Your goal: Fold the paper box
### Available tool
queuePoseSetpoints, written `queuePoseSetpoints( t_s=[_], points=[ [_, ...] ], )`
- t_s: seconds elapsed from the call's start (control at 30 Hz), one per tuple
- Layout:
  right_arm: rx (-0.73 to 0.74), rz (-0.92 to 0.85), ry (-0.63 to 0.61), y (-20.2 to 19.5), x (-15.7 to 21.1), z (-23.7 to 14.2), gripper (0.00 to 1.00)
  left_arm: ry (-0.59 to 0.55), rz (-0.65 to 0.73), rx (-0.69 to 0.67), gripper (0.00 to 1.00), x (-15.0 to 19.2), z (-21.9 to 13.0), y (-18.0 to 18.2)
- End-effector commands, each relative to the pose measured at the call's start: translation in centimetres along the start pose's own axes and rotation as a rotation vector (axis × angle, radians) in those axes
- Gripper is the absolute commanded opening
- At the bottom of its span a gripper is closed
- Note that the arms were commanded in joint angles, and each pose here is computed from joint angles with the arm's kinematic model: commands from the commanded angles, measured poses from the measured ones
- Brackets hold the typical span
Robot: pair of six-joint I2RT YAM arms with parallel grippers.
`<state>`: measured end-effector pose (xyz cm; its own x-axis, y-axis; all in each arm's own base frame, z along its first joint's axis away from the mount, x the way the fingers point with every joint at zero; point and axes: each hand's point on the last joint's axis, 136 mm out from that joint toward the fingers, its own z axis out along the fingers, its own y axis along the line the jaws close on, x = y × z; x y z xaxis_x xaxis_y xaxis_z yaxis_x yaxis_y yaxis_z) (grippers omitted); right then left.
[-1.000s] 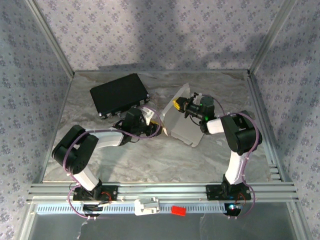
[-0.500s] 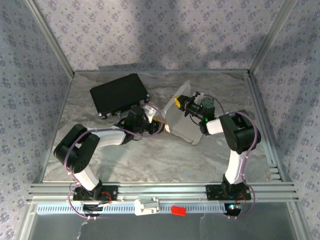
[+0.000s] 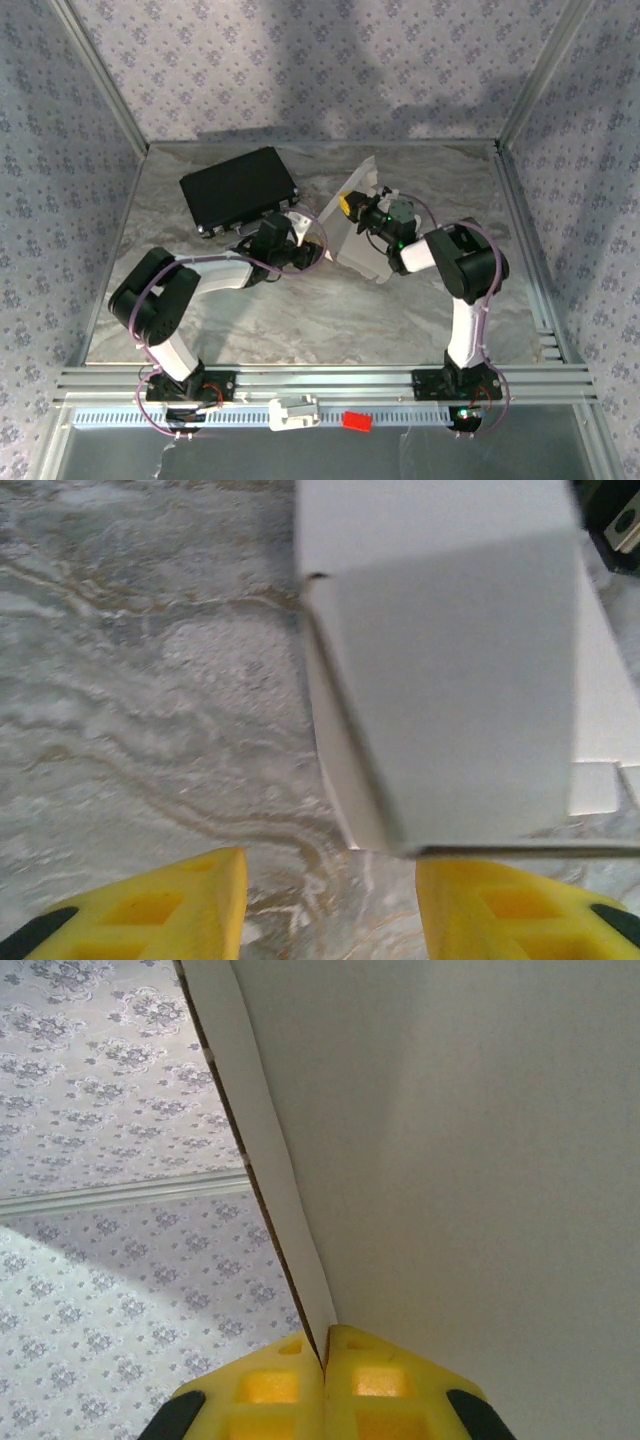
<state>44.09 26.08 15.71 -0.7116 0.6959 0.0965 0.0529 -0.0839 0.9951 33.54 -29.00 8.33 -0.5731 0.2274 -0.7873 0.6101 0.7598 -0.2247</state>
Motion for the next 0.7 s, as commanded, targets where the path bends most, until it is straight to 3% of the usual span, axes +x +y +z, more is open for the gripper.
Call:
queuePoseSetpoints(
  t_s=[0.0, 0.13, 0.3, 0.67],
  points=[
    [-0.049, 0.05, 0.012, 0.5, 1.7, 1.8, 0.0, -0.105, 0.057, -0.102, 0.48, -4.3, -2.1, 1.7],
    [-0.084, 0.071, 0.009, 1.7, 1.8, 3.2, 0.0, -0.127, 0.062, -0.132, 0.48, -4.5, -3.6, 3.0],
    [-0.073, 0.075, 0.031, 2.6, 1.7, 3.9, 0.0, -0.126, 0.069, -0.057, 0.48, -4.6, -3.2, 2.3],
    [-0.013, 0.108, 0.031, -1.1, 1.6, 2.8, 0.0, -0.113, 0.061, -0.038, 0.49, -4.9, -1.7, 2.9]
  ],
)
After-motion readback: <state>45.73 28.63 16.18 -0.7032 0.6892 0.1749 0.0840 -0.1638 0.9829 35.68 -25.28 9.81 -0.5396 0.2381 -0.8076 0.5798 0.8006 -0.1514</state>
